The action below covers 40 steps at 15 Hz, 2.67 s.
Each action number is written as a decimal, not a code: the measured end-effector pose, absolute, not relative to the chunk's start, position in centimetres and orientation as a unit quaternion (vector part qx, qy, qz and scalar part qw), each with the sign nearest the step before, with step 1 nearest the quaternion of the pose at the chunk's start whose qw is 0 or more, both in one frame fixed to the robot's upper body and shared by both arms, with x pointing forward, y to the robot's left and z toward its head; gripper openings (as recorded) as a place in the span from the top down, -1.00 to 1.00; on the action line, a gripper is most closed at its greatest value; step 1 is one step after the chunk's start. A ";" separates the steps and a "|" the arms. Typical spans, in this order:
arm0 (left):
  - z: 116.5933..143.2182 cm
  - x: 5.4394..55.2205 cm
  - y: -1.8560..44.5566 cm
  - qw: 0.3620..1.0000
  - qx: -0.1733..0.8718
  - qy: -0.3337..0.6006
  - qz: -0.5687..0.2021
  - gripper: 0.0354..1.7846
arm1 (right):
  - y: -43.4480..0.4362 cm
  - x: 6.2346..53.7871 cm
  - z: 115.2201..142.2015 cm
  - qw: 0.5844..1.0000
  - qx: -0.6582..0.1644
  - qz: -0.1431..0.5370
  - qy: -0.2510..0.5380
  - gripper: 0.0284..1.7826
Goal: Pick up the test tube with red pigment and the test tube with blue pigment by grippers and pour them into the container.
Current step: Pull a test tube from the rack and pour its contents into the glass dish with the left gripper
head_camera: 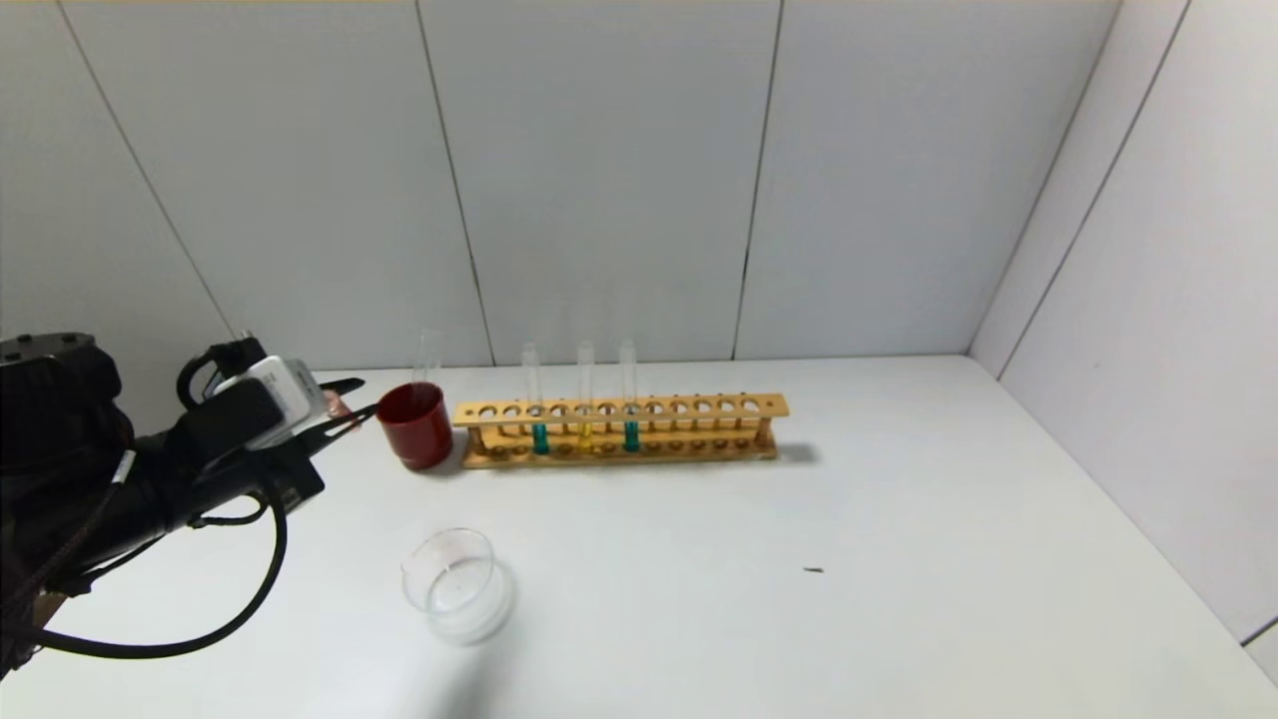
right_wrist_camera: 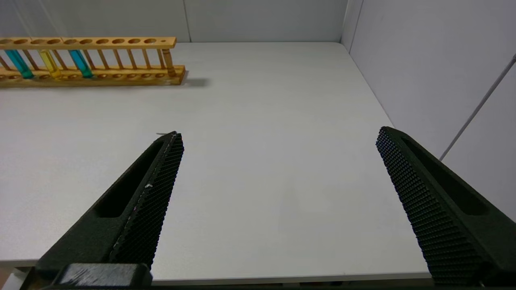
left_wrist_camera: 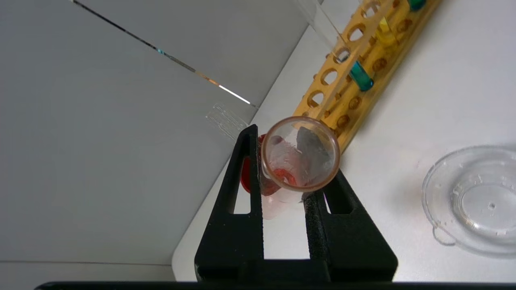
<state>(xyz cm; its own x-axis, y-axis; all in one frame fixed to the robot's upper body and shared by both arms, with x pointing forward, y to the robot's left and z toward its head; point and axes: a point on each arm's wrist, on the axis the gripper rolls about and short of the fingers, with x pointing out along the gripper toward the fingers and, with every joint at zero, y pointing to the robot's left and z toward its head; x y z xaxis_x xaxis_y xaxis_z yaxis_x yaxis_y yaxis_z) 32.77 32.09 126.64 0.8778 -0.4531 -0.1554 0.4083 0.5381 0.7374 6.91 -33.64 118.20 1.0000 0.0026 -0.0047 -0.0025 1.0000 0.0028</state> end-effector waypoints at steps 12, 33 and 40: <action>123.3 31.0 32.1 0.754 0.599 -0.042 -0.267 0.66 | -33.6 6.9 118.2 1.000 0.001 0.001 0.002 -0.96; 120.0 37.0 31.0 0.592 0.746 -0.077 -0.295 0.66 | -33.6 6.9 118.2 1.000 0.001 0.001 0.002 -0.96; 118.9 38.6 30.9 0.546 0.778 -0.089 -0.298 0.66 | -33.6 6.9 118.2 1.000 0.001 0.001 0.002 -0.96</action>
<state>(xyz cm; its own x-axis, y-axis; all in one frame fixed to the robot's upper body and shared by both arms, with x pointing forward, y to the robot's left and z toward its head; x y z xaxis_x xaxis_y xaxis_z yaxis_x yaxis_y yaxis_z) 38.62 30.93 118.95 0.8071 -0.4630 -0.3663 0.1872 -0.3878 0.9025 6.91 -33.64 118.20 1.0000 0.0021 -0.0047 -0.0021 1.0000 0.0028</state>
